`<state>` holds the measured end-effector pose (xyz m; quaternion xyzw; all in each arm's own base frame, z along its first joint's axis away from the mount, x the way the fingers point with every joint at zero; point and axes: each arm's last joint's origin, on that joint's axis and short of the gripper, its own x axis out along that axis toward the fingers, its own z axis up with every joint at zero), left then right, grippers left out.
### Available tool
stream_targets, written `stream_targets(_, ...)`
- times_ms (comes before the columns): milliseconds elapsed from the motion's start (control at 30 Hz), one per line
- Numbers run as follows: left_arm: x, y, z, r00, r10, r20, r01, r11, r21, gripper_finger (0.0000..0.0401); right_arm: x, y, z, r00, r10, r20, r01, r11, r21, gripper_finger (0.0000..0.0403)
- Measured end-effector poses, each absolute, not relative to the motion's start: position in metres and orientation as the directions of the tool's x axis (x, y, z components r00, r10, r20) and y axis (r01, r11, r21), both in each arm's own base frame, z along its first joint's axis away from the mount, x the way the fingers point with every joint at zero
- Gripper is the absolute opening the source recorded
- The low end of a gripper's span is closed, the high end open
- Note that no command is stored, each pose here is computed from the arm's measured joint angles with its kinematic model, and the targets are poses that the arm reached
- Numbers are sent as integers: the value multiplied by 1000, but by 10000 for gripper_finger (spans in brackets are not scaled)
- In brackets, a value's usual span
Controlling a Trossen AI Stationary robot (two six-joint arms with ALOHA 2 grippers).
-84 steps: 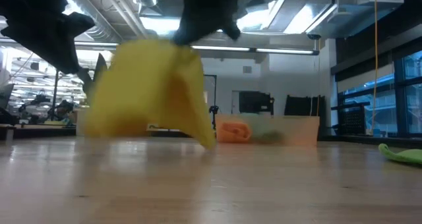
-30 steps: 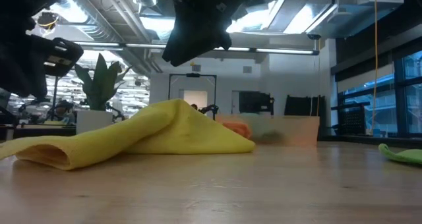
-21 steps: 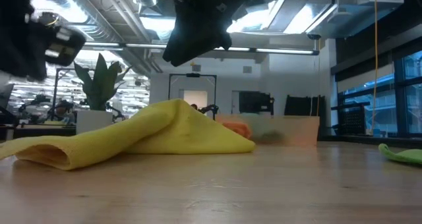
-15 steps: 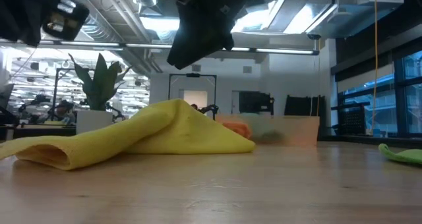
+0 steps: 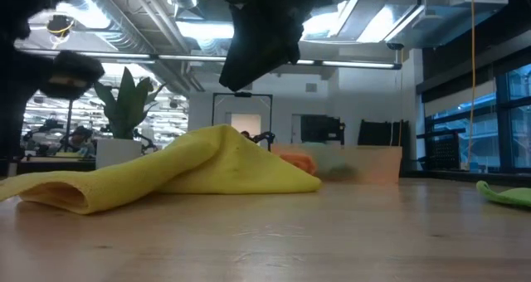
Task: Roll microfiber towels into tight, uniform cylinder then place into a basket
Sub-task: Roll the yellow microfiber towel
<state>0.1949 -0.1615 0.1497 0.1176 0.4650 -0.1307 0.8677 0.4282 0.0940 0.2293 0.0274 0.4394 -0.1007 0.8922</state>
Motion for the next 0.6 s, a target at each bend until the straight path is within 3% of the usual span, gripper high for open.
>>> stream_targets(200, 201, -168, 139, 541, -134, -830, 323, 945, 59, 55, 428, 95, 229, 594, -155, -789, 202, 979, -39, 124)
stream_targets(300, 203, -171, 138, 547, -166, -820, 395, 916, 77, 55, 428, 95, 229, 594, -155, -789, 202, 979, -39, 124)
stream_targets(433, 202, -174, 134, 541, -159, -826, 488, 859, 154, 55, 428, 95, 229, 594, -155, -789, 202, 979, -39, 124)
stream_targets(600, 203, -178, 134, 628, -71, -775, 510, 790, 340, 55, 428, 95, 229, 594, -155, -789, 202, 979, -39, 124)
